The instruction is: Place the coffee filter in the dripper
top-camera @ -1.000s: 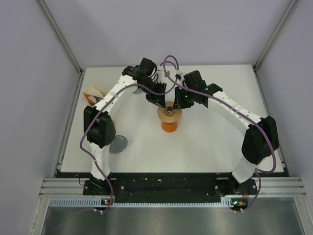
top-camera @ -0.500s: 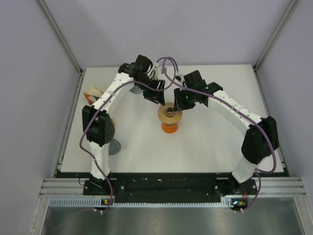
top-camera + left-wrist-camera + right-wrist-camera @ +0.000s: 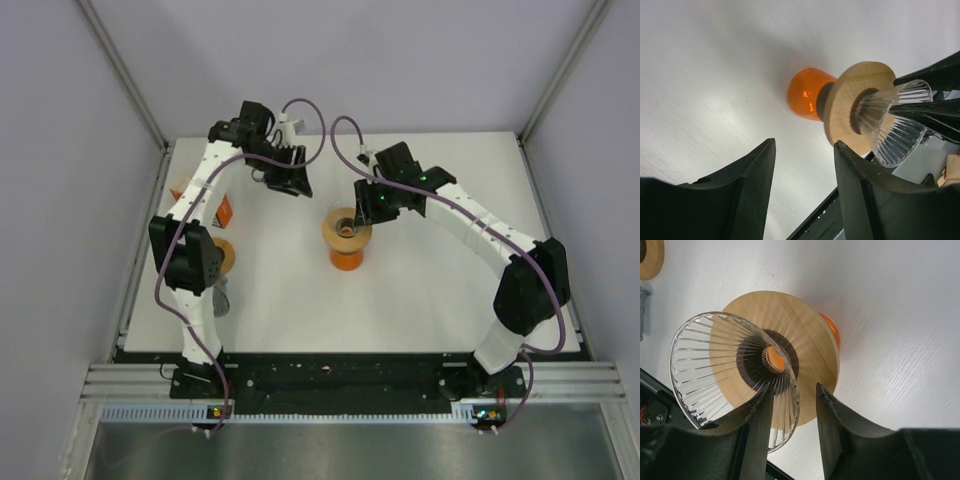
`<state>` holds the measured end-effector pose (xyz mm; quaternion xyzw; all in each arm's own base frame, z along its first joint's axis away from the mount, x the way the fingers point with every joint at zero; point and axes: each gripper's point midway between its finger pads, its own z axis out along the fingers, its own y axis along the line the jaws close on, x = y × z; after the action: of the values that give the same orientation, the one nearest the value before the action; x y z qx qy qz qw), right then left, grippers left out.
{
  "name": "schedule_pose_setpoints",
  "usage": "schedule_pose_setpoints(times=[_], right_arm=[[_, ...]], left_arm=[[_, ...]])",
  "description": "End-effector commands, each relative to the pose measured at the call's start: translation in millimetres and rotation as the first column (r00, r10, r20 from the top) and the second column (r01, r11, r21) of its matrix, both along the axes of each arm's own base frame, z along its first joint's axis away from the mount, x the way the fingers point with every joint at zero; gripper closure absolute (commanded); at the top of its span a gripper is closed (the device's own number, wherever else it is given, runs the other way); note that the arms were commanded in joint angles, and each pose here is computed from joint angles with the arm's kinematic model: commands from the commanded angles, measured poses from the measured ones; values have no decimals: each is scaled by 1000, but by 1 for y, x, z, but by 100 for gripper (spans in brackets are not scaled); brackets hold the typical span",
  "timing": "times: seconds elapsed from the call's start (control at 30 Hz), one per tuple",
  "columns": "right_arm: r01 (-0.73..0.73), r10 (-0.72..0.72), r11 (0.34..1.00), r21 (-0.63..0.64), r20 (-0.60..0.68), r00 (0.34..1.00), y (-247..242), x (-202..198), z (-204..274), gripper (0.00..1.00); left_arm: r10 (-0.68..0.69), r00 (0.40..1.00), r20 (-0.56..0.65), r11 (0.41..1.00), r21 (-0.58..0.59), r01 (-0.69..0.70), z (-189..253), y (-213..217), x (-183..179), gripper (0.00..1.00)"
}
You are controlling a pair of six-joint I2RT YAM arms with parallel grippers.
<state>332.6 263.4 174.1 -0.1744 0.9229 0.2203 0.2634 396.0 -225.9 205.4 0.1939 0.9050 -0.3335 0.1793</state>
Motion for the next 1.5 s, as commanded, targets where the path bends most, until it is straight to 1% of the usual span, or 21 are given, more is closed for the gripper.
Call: schedule_pose_setpoints(times=[0.0, 0.13, 0.2, 0.3, 0.47, 0.53, 0.6, 0.63, 0.67, 0.7, 0.73, 0.8, 0.87, 0.97, 1.07, 1.23, 1.47], right_arm=[[-28, 28, 1000, 2, 38, 999, 2, 4, 16, 58], [-41, 39, 999, 18, 58, 998, 4, 5, 27, 51], [-59, 57, 998, 34, 67, 996, 7, 4, 34, 46], [-86, 80, 995, 58, 92, 992, 10, 2, 50, 41], [-94, 79, 992, 81, 171, 982, 8, 2, 83, 33], [-94, 77, 992, 82, 195, 978, 6, 2, 92, 32], [-92, 71, 992, 87, 216, 974, 4, 1, 101, 32], [-89, 67, 992, 88, 228, 971, 2, 0, 105, 32], [-82, 59, 993, 89, 239, 969, 0, 0, 109, 32], [-73, 51, 994, 80, 247, 968, -3, 0, 109, 32], [-68, 45, 995, 79, 260, 965, -6, -1, 113, 32], [-50, 29, 996, 71, 277, 961, -10, -1, 114, 32], [-40, 22, 998, 57, 291, 956, -15, -1, 112, 32], [-41, 29, 999, 35, 296, 955, -19, -2, 107, 31], [-41, 34, 999, 17, 300, 953, -22, -2, 103, 31], [-51, 49, 999, 0, 286, 957, -23, -4, 94, 31], [-61, 60, 998, -5, 278, 959, -21, -3, 89, 31]], left_arm=[[42, 991, 123, 999, -10, -41, 37, 21, 8, 44], [46, 990, 133, 999, -19, -44, 44, 24, 8, 44], [38, 985, 169, 999, -17, -35, 52, 29, 8, 43], [66, 977, 201, 998, -16, -64, 63, 44, 12, 41], [155, 952, 263, 985, 31, -169, 75, 87, 22, 41], [198, 940, 279, 977, 27, -213, 82, 106, 25, 40], [266, 927, 264, 961, 6, -277, 86, 127, 28, 40], [328, 908, 261, 940, 2, -340, 86, 149, 33, 41], [425, 874, 233, 901, -14, -434, 86, 167, 39, 41], [523, 820, 231, 846, -29, -532, 86, 191, 48, 41], [591, 780, 204, 800, -29, -599, 80, 205, 49, 41], [725, 656, 209, 677, -45, -734, 72, 243, 59, 41], [795, 563, 225, 584, -36, -811, 64, 267, 63, 41], [854, 445, 269, 459, 11, -888, 48, 300, 70, 35], [891, 387, 235, 387, 51, -921, 27, 318, 75, 35], [923, 340, 182, 322, 122, -939, -6, 336, 78, 35], [926, 335, 174, 308, 165, -937, -25, 340, 75, 36]])
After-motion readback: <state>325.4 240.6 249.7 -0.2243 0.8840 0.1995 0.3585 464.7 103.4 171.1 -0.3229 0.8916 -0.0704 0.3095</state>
